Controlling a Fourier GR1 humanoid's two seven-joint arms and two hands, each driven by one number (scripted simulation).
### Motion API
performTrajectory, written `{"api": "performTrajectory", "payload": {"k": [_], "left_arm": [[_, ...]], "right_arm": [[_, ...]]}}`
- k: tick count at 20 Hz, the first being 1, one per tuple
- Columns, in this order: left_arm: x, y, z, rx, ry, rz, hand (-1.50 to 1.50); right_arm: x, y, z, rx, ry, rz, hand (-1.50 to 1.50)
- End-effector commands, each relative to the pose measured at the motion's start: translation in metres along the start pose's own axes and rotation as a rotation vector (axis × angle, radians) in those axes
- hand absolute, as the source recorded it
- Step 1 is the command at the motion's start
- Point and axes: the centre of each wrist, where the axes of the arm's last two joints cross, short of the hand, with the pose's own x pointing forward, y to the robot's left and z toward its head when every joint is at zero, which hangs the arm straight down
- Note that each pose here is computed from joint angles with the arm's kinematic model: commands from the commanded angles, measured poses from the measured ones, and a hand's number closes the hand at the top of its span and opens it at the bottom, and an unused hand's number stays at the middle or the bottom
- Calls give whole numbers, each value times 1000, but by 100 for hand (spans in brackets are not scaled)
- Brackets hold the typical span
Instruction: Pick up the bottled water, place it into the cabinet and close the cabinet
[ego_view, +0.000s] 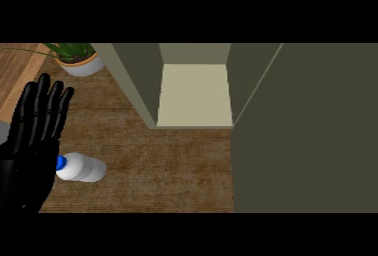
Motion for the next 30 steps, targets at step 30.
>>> {"api": "performTrajectory", "payload": {"k": [30], "left_arm": [[11, 82, 130, 11, 434, 360, -150]], "right_arm": [[21, 22, 84, 7, 223, -383, -150]]}}
